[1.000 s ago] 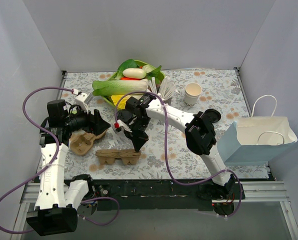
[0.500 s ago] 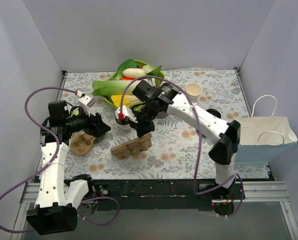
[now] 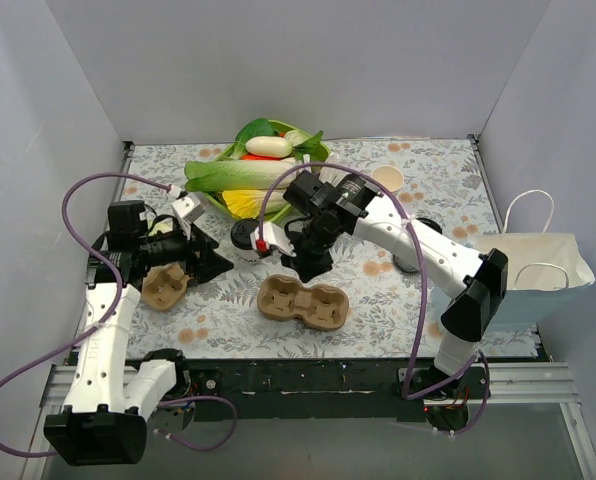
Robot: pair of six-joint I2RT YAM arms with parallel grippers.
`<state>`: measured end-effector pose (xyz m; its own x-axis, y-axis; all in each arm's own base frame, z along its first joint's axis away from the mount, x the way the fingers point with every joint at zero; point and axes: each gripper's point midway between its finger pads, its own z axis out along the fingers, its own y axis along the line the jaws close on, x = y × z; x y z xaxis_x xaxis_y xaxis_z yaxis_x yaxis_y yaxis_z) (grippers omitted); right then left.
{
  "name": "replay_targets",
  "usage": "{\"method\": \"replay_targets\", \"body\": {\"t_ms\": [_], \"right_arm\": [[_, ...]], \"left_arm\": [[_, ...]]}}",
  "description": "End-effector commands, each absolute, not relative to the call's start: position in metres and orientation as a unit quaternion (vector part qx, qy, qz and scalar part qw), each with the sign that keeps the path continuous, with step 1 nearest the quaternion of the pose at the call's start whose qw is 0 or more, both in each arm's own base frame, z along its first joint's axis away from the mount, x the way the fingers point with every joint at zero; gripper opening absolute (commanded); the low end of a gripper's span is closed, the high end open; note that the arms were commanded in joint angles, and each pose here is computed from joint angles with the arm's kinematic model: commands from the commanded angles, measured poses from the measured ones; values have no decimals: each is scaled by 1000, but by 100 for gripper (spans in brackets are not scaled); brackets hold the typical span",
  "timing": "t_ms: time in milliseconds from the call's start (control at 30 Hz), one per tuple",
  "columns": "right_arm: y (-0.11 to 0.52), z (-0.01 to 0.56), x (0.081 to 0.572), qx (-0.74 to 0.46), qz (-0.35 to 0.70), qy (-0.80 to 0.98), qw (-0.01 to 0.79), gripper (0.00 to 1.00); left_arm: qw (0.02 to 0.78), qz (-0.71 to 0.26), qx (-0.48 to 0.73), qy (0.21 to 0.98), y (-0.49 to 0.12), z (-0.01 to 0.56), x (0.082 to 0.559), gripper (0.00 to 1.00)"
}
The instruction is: Pack the takeout coffee
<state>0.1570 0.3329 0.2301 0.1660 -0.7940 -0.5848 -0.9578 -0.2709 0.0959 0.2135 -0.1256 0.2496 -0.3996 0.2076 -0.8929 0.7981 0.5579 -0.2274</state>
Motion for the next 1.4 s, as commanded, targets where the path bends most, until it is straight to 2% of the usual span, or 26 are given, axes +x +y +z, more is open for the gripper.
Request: {"method": "replay_targets", "body": {"t_ms": [0,33,100,133,167,233,333,467,600,700,733,900,1133,1367], "right_arm": [[290,205,155,-777,242,568,125,18],[282,208,158,-788,235,548,152,29],[260,175,147,-803,223,538,128,37],[260,177,148,-808,218,524,157,41],[251,159,140,-809,219,528,139,42],[252,156,139,-806,223,524,160,44],[246,134,128,-803,236,527,146,49],[254,122,130,-809,236,512,167,51],[259,111,126,-817,247,497,156,55],[262,102,123,-822,256,488,144,64],[263,99,121,-823,258,487,139,73],[259,86,112,-831,262,479,110,72],[251,72,104,-832,262,484,72,54],[249,68,102,-830,262,490,51,42]], "left_arm": [[409,-395,381,729,-163,254,201,70],[399,-399,387,730,-168,252,200,69],[378,-406,393,733,-182,245,204,67],[376,-409,389,735,-185,245,208,67],[372,-413,376,741,-188,246,212,67],[381,-408,367,744,-191,250,228,67],[388,-399,354,752,-192,254,244,67],[385,-396,349,757,-192,252,247,67],[380,-397,343,762,-191,250,247,67],[381,-391,341,765,-189,250,247,67],[383,-387,342,766,-189,250,247,67],[383,-376,342,771,-185,246,244,68],[385,-369,339,775,-183,245,244,68],[386,-369,336,776,-182,243,246,68]]}}
